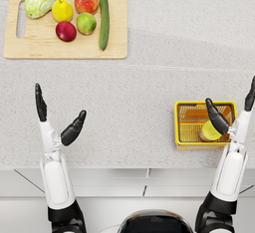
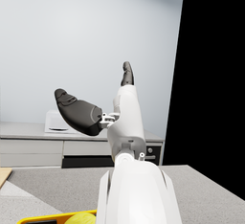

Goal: Pick up the red potato chip and place it into the yellow basket

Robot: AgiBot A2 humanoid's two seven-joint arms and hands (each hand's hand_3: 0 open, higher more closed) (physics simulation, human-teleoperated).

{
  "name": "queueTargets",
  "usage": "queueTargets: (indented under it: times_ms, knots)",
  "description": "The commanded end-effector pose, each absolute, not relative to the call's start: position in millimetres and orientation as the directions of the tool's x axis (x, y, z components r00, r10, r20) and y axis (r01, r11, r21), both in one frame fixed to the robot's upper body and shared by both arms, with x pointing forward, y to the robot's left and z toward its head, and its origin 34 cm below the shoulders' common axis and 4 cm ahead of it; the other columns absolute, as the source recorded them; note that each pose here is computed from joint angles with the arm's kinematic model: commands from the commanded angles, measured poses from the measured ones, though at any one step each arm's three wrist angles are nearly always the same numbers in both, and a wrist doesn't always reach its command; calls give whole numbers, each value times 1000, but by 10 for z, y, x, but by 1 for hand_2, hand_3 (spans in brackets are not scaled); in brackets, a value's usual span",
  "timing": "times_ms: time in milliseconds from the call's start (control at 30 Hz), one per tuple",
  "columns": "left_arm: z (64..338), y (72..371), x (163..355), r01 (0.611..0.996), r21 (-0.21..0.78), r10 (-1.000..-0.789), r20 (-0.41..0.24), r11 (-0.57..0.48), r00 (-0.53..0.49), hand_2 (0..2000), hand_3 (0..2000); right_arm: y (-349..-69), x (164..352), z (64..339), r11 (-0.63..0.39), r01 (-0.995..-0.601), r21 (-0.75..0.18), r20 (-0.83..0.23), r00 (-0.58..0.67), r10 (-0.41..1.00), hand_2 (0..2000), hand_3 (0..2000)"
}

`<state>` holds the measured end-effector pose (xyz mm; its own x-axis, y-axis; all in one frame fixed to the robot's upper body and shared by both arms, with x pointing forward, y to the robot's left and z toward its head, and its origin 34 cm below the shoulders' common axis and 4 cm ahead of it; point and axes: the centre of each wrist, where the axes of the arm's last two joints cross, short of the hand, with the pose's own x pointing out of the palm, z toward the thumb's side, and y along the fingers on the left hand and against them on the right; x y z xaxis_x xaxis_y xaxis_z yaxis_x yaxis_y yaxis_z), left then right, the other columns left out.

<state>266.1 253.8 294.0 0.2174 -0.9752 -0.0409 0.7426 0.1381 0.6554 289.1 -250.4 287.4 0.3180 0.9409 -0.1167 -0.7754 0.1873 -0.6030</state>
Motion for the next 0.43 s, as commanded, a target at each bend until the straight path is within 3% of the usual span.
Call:
queueTargets:
  times_ms: [33, 133, 433]
  knots:
    - [2944, 2684, 2739, 745, 641, -966, -23, 183, 258, 0, 0, -2609, 2839, 2875, 230, -759, -609, -93, 357, 930, 0, 0]
    - [2872, 2683, 2777, 765, 617, -967, -25, 185, 254, 0, 0, -2588, 2787, 2784, 234, -768, -596, -93, 356, 930, 0, 0]
    - [2826, 2676, 2772, 774, 606, -967, -26, 185, 252, 0, 0, -2586, 2786, 2738, 235, -776, -585, -96, 354, 930, 0, 0]
